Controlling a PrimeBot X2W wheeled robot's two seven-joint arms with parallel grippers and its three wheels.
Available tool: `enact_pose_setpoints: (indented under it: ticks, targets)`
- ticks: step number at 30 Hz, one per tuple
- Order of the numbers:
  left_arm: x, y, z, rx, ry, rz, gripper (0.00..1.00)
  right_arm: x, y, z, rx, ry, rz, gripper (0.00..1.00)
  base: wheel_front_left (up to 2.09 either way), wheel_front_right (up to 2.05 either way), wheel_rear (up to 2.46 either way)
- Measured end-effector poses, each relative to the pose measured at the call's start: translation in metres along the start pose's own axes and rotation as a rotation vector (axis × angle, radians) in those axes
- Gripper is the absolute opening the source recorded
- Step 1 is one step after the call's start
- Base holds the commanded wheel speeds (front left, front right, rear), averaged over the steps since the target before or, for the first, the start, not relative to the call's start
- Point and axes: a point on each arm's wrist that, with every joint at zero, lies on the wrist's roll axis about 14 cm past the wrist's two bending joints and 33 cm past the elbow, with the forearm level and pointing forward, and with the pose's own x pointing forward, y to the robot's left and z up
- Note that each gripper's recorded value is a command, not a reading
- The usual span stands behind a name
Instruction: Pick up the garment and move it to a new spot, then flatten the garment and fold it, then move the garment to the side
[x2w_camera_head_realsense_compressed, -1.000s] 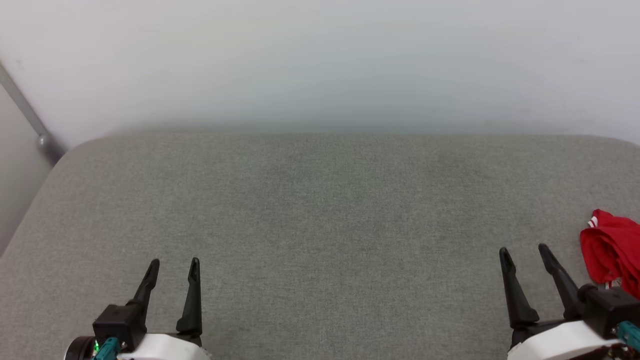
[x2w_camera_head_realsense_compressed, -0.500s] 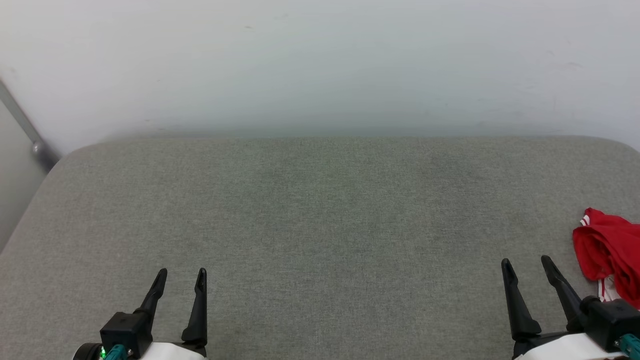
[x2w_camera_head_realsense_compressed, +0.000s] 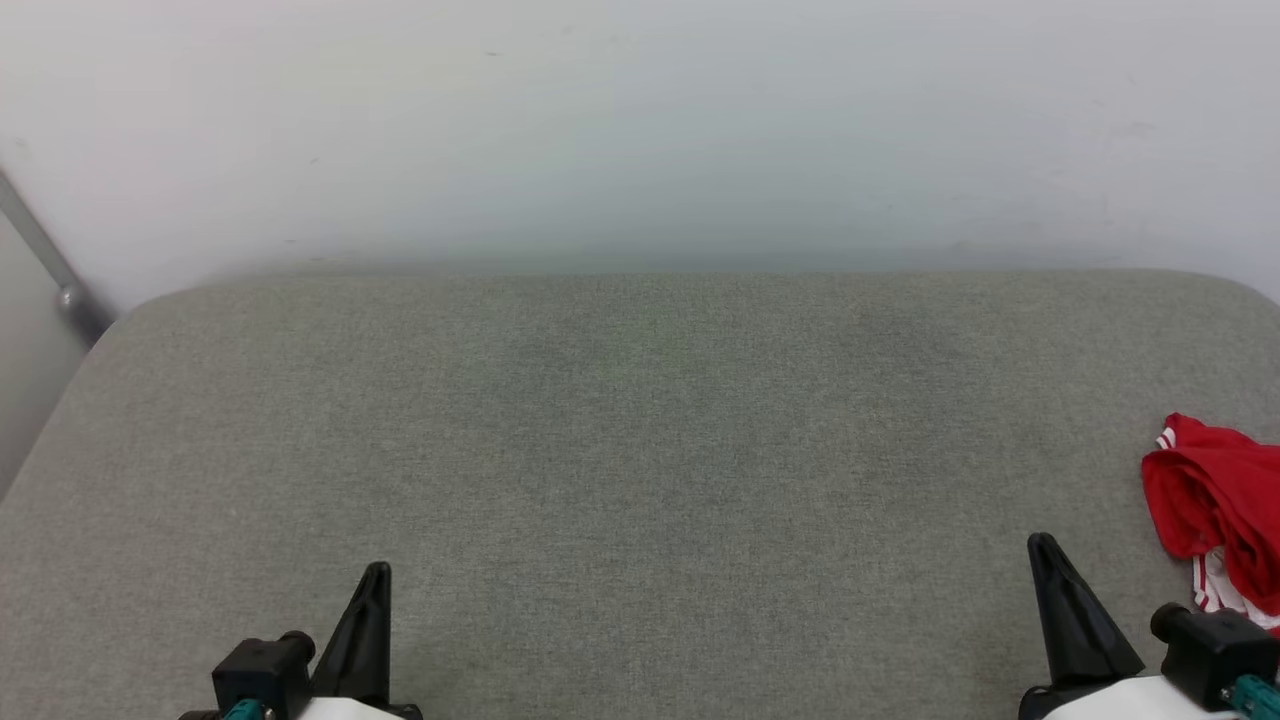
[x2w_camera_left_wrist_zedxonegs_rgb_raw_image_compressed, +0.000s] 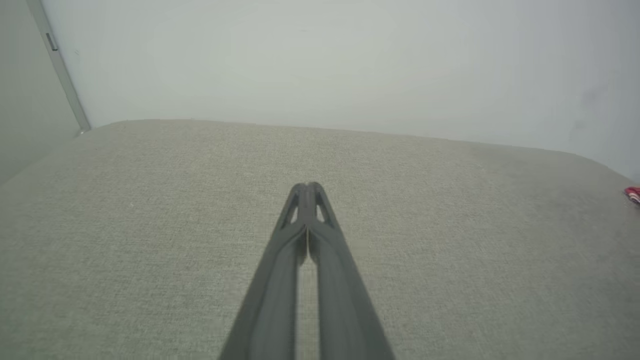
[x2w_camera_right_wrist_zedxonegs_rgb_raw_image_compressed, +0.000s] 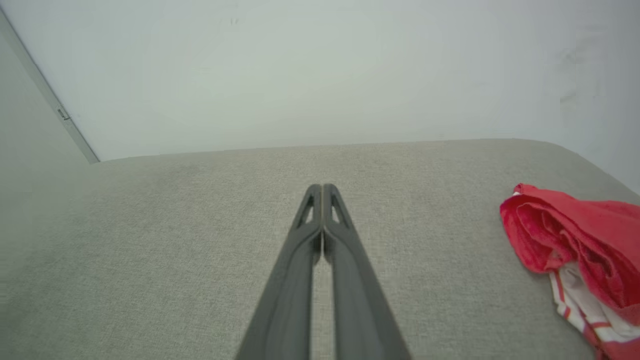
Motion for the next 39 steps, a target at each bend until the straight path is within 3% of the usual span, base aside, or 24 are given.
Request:
enact_pose_setpoints:
  ticks: [18,39]
  targets:
    - [0.009,0.014,-0.008,-0.321,0.061,0.078,0.0,0.006,-0.008,-0.009,0.351,0.014,-0.033,0.0,0.0,0.0,0.0]
    - [0.021,0.017,-0.007,-0.626,0.072,0.108,0.0,0.018,-0.015,-0.008,0.651,-0.001,-0.054,0.0,0.0,0.0,0.0]
